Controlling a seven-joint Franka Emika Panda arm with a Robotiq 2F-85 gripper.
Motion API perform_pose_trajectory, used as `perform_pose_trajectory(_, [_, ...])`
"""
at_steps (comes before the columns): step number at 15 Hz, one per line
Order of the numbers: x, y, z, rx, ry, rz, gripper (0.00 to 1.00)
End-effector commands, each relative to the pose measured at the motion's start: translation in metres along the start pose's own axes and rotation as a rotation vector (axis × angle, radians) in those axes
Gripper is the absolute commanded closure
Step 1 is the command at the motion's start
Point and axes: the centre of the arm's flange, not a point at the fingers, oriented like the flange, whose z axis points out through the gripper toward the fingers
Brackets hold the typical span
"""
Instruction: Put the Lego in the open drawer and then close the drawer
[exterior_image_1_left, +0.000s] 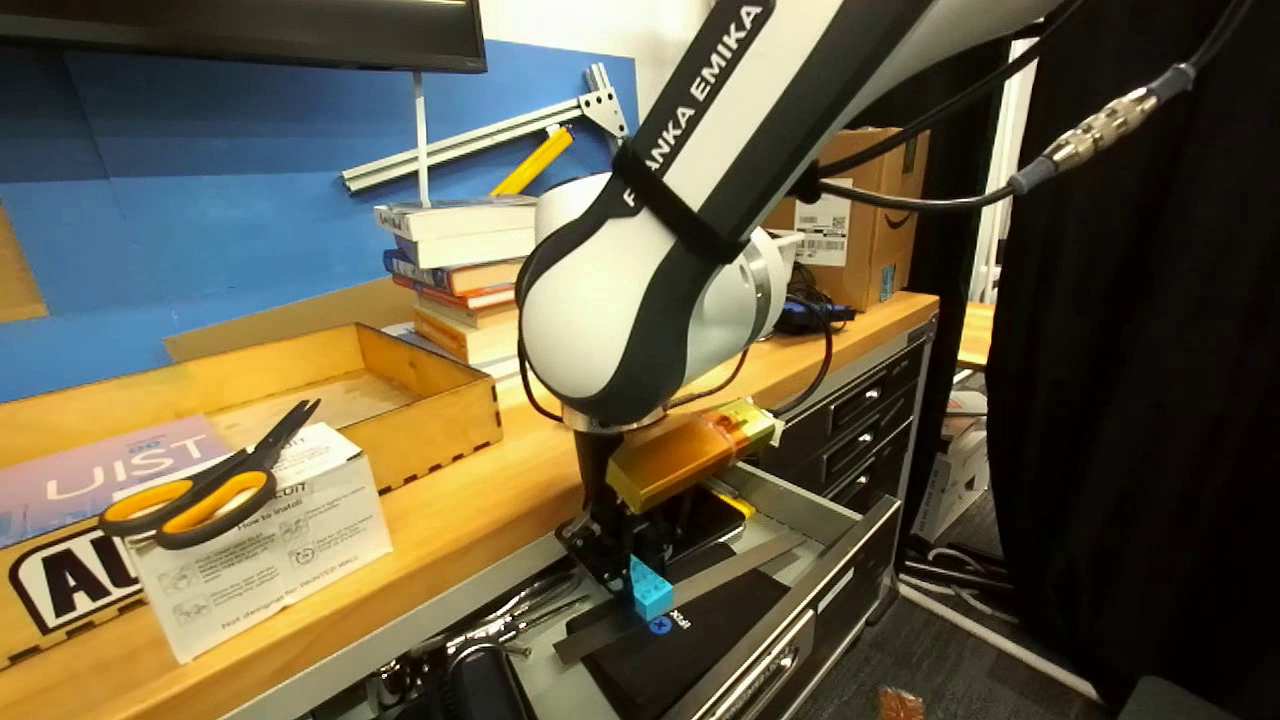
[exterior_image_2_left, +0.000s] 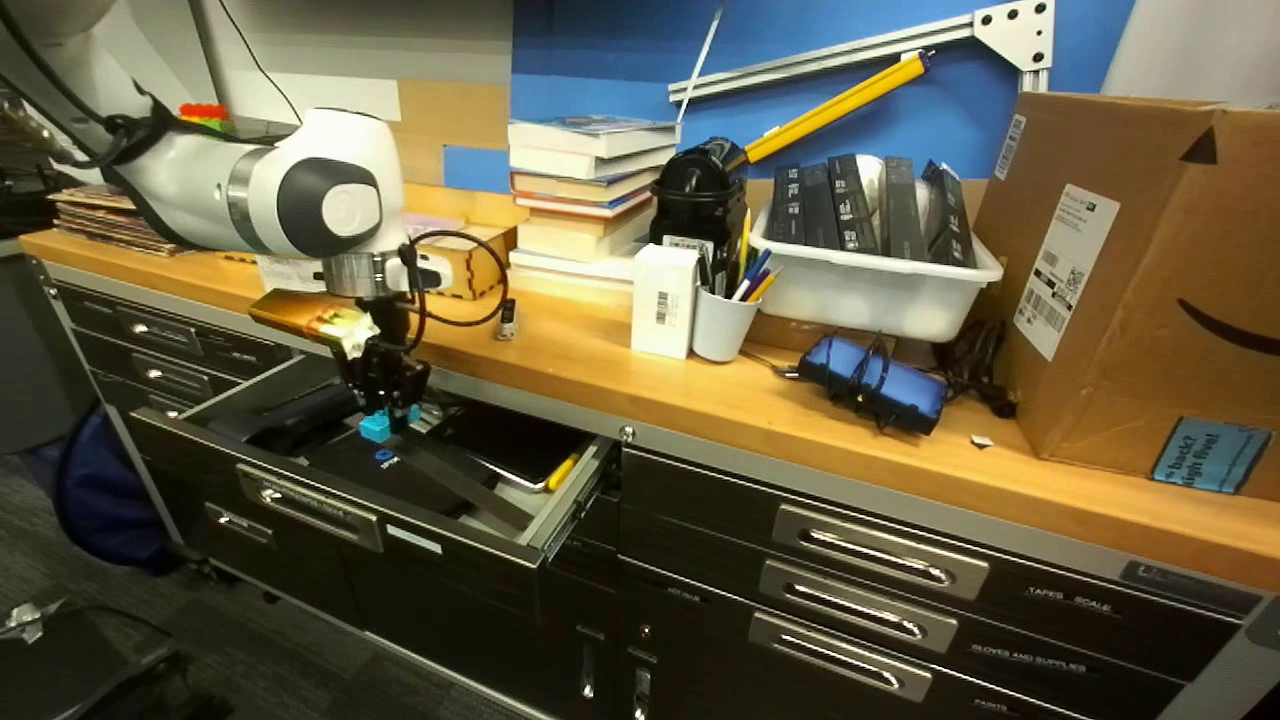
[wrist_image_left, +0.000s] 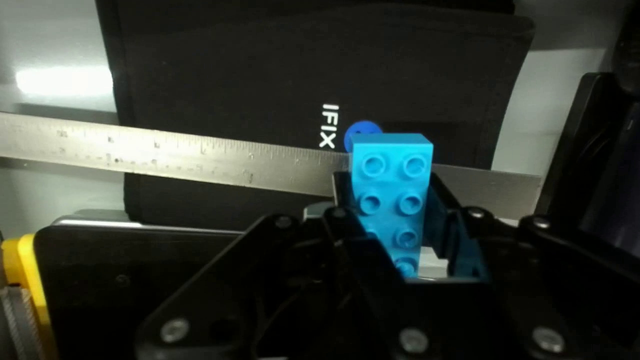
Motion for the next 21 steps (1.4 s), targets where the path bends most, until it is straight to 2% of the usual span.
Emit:
perform_pose_trajectory(1, [0.003, 0.0, 0.011, -0.002, 0.018, 0.035, 0.89])
perform_pose_trajectory(2, [0.002, 0.0, 0.013, -0.001, 0.012, 0.038, 0.67])
perform_pose_trajectory(3, [0.001, 0.001, 0.013, 0.002, 0.008, 0.04, 0.39])
perform_pose_trajectory(4, [-0.001, 0.0, 0.012, 0.005, 0.005, 0.042, 0.38])
perform_pose_trajectory(5, [-0.008, 0.0, 0.009, 0.002, 0.004, 0.038, 0.33])
perform_pose_trajectory(9, [-0.049, 0.006, -0.005, 0.024, 0.002, 0.037, 0.02])
perform_pose_trajectory(13, [-0.105, 0.018, -0.004, 0.045, -0.048, 0.071, 0.0])
perform_pose_trajectory(16, [-0.146, 0.027, -0.012, 0.07, -0.03, 0.113, 0.0])
perform_pose_trajectory(19, [-0.172, 0.037, -0.02, 0.07, -0.011, 0.153, 0.0])
perform_pose_trajectory(21, [-0.178, 0.041, -0.018, 0.074, -0.053, 0.109, 0.0])
